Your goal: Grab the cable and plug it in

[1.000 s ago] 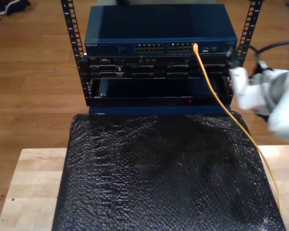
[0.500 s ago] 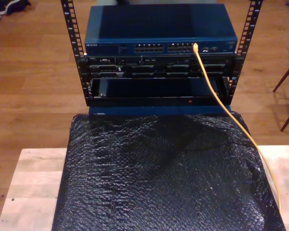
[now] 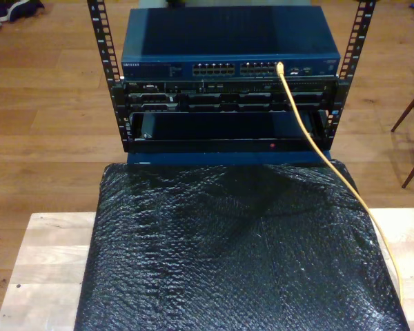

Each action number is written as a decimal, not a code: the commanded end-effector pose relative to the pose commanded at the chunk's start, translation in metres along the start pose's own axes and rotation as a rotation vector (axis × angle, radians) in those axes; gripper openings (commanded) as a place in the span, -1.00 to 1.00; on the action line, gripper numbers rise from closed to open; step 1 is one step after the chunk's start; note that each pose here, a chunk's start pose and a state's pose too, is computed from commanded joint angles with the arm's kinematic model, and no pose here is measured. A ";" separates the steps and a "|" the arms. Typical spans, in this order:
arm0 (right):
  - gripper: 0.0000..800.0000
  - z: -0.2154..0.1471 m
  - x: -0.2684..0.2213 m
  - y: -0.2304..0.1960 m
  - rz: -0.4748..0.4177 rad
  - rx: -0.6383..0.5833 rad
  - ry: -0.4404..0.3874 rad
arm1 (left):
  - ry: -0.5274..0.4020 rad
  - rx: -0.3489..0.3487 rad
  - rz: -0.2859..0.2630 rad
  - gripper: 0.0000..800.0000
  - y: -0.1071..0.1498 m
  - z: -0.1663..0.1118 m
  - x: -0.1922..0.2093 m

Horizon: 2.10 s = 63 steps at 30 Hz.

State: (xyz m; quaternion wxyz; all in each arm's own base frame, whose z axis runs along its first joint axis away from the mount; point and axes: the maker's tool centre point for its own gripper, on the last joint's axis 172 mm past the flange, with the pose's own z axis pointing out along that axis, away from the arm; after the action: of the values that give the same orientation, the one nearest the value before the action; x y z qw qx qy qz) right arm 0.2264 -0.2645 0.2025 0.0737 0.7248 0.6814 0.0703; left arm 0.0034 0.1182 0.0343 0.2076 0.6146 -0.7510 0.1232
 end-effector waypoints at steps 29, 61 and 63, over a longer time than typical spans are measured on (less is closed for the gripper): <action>1.00 0.091 0.069 -0.219 -0.094 0.190 0.160 | 0.000 0.000 0.000 1.00 0.000 0.000 0.000; 1.00 0.132 0.074 -0.252 -0.022 0.162 0.069 | 0.000 0.000 0.000 1.00 0.000 0.000 0.000; 1.00 0.133 0.075 -0.252 -0.021 0.162 0.070 | 0.000 0.000 0.000 1.00 0.000 0.000 0.000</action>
State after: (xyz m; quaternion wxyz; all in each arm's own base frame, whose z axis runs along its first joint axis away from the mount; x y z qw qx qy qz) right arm 0.0118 -0.1759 0.0215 -0.0085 0.7182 0.6947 0.0396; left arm 0.0034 0.1182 0.0343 0.2076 0.6146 -0.7510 0.1232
